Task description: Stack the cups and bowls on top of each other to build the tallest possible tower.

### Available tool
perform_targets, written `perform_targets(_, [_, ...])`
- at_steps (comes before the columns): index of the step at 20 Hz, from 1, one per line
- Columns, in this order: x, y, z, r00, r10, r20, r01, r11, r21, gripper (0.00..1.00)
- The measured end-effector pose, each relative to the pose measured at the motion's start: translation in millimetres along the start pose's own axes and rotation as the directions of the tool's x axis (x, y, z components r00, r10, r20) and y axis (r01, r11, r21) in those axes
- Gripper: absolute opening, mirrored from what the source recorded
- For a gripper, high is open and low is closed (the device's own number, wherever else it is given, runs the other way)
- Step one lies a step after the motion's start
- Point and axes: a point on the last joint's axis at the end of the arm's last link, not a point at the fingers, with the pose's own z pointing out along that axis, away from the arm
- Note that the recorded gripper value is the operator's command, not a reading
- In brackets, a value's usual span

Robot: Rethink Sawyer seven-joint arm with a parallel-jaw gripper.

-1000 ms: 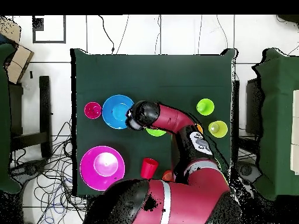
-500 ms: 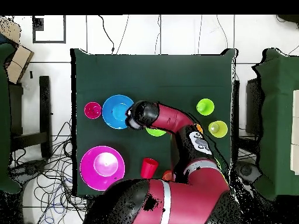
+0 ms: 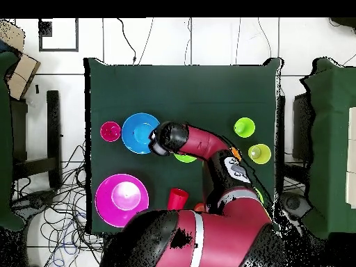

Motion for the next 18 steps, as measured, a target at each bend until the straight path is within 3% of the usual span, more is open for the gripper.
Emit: perform_targets(18, [3.7,0.4,7.4,0.9999,-0.001,-0.013,0.001,1.0,0.001,1.0])
